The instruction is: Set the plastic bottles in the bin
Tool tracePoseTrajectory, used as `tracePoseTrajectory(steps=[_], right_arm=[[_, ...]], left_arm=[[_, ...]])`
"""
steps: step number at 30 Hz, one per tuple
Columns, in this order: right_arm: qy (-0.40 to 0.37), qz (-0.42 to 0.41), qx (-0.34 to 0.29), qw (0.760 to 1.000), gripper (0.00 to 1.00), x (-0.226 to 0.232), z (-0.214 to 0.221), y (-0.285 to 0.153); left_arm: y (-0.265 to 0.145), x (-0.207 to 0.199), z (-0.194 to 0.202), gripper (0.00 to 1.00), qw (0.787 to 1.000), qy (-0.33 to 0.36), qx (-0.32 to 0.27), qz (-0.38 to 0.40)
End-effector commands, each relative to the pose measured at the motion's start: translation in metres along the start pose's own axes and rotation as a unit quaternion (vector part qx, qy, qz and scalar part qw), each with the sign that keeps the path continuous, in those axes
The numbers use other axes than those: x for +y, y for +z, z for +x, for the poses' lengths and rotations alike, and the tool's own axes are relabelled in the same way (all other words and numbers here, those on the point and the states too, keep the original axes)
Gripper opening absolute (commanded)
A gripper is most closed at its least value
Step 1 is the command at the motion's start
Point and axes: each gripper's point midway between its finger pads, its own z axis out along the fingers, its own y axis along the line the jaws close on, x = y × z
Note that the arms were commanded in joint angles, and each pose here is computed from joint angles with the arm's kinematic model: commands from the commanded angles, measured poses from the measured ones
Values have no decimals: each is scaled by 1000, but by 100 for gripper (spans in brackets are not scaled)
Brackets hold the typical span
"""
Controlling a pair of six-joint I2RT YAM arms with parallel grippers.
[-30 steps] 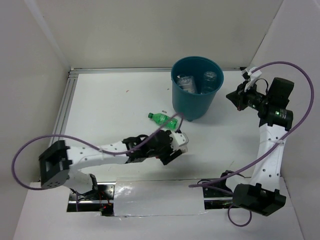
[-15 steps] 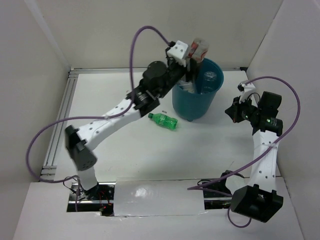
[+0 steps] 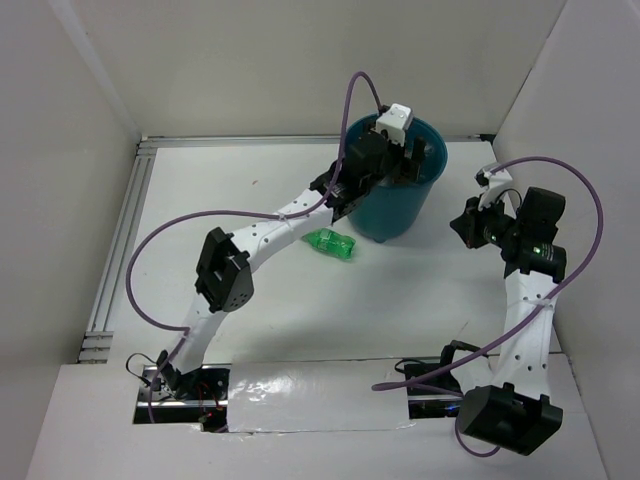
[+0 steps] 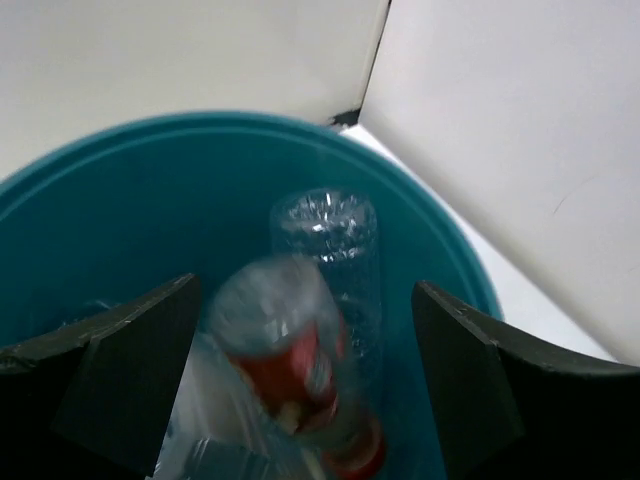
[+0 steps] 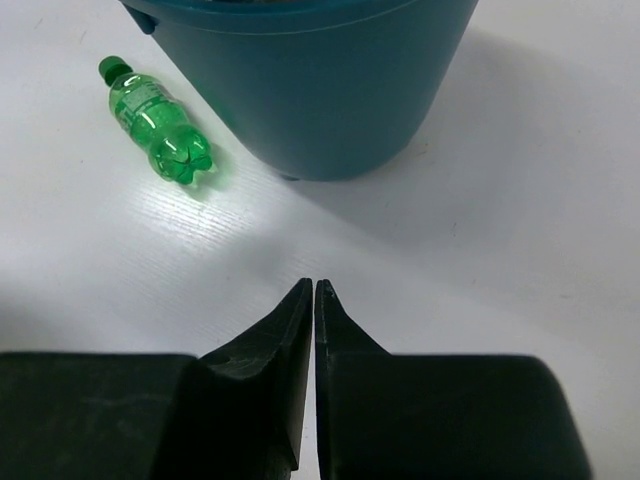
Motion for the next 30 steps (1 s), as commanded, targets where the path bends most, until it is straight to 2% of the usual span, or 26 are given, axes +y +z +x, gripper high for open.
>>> tracePoseTrajectory(steps=[1, 4, 5, 7, 8, 9, 10, 11, 12, 13, 14, 15, 16, 17, 18, 19, 20, 21, 22, 23, 24, 28, 30], right_arm=[[11, -5, 3, 1000, 12, 4, 5, -1], [15, -7, 7, 1000, 13, 4, 9, 0], [15, -7, 7, 1000, 13, 4, 9, 0], [13, -8, 10, 1000, 14, 4, 13, 2], [16, -9, 13, 1000, 14, 5, 14, 1], [12, -10, 13, 1000, 15, 5, 14, 1], [15, -15, 14, 1000, 15, 7, 15, 1], [15, -15, 14, 1000, 13, 7, 15, 1], [15, -15, 14, 1000, 12, 7, 15, 1], [18, -16, 17, 1000, 10, 7, 17, 3], [22, -18, 21, 999, 10, 7, 21, 4], [22, -22, 19, 999, 10, 8, 20, 4], [25, -23, 22, 999, 10, 8, 22, 6], [25, -23, 22, 999, 19, 8, 22, 6], [28, -25, 25, 999, 28, 7, 23, 7], [32, -25, 26, 999, 37, 7, 23, 7], [29, -23, 23, 999, 43, 6, 22, 8], [35, -23, 23, 999, 50, 6, 21, 8], [35, -23, 23, 999, 51, 6, 21, 8], [35, -23, 23, 999, 51, 6, 21, 8], [35, -23, 23, 999, 52, 6, 21, 8], [35, -18, 25, 999, 52, 5, 22, 7], [30, -14, 27, 999, 52, 3, 23, 7]], left_arm=[[-16, -10, -85, 99, 994, -49, -94, 19], [-30, -13, -112, 99, 991, -59, -119, 29], [-42, -4, -131, 99, 989, -63, -134, 17], [-54, 10, -128, 99, 990, -72, -119, -16], [-74, 23, -147, 99, 986, -102, -128, -33], [-78, 38, -125, 90, 987, -117, -96, -58], [-87, 66, -100, 69, 985, -131, -46, -100], [-98, 85, -86, 19, 977, -159, -24, -138], [-116, 97, -67, 3, 960, -228, 2, -164], [-130, 117, -40, 0, 948, -254, 48, -188], [-138, 120, -26, 0, 927, -313, 61, -196], [-150, 129, 16, 20, 913, -330, 102, -217], [-163, 137, 14, 39, 900, -362, 97, -222], [-172, 136, 47, 65, 872, -409, 131, -234], [-175, 136, 46, 74, 860, -433, 133, -234], [-182, 142, 69, 81, 844, -447, 156, -253], [-184, 147, 85, 87, 827, -461, 172, -272], [-184, 152, 112, 92, 796, -483, 202, -303], [-186, 152, 111, 92, 794, -482, 207, -307], [-183, 158, 122, 96, 786, -484, 221, -316], [-178, 157, 152, 96, 759, -499, 257, -330], [-163, 155, 197, 99, 719, -511, 322, -344], [-158, 151, 205, 99, 709, -512, 332, -353]])
